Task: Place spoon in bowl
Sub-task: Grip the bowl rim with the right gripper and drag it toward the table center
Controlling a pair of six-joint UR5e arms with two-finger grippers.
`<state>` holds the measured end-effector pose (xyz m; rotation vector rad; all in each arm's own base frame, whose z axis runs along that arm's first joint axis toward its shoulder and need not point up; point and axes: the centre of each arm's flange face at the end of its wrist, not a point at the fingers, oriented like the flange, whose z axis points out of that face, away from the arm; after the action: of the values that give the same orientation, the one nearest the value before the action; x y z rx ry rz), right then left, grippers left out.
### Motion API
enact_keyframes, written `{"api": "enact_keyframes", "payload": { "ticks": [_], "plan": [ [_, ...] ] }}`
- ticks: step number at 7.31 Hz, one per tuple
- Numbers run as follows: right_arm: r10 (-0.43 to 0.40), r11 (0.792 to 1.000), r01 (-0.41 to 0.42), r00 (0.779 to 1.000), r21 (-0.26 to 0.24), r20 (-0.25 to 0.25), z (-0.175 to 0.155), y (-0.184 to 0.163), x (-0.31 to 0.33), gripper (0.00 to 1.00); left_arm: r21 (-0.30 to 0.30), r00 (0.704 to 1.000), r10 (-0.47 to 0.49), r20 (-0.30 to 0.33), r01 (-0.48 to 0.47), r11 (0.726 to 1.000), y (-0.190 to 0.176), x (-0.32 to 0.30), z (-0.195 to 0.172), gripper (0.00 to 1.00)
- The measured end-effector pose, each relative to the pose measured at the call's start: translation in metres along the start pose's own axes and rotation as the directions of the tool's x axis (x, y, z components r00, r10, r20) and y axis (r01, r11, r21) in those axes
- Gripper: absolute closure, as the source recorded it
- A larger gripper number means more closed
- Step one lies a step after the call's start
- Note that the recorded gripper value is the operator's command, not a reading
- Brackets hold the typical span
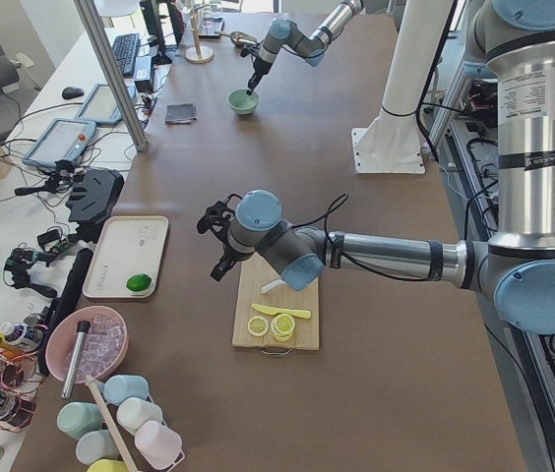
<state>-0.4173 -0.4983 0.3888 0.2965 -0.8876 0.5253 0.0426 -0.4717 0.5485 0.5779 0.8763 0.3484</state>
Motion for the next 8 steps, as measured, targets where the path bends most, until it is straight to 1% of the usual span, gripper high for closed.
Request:
{"api": "enact_keyframes", "payload": {
  "ticks": [1,2,4,5,6,7,8],
  "plan": [
    [0.042,0.999,-0.042,0.999,-0.014,-0.021,-0.01,0.011,-0.045,1.0,-0.002,1.0,0.0,-0.001,0.0,1.0,0.001,0.0,0.001,0.02],
    [0.068,0.997,-0.069,0.997,-0.026,-0.036,-0.018,0.037,-0.09,1.0,-0.004,1.0,-0.001,-0.002,0.001,1.0,0.001,0.0,0.001,0.02],
    [0.085,0.995,-0.085,0.996,-0.042,-0.02,-0.034,0.101,-0.152,1.0,-0.004,1.0,0.0,-0.003,0.0,1.0,0.003,-0.001,0.004,0.02],
    [0.087,0.994,-0.088,0.996,-0.064,-0.022,-0.041,0.133,-0.173,0.47,-0.002,1.0,-0.002,-0.006,0.002,1.0,0.003,-0.001,0.004,0.02],
    [0.085,0.993,-0.088,0.996,-0.078,-0.035,-0.046,0.158,-0.189,0.01,0.001,1.0,-0.01,-0.008,0.01,1.0,0.003,0.0,0.005,0.02],
    [0.084,0.994,-0.087,0.996,-0.073,-0.039,-0.05,0.173,-0.196,0.0,0.004,1.0,-0.012,-0.01,0.012,1.0,0.003,0.002,0.006,0.02],
    [0.084,0.995,-0.086,0.996,-0.05,-0.025,-0.057,0.171,-0.201,0.0,0.004,1.0,-0.02,-0.013,0.02,1.0,0.003,0.003,0.007,0.02]
  ]
}}
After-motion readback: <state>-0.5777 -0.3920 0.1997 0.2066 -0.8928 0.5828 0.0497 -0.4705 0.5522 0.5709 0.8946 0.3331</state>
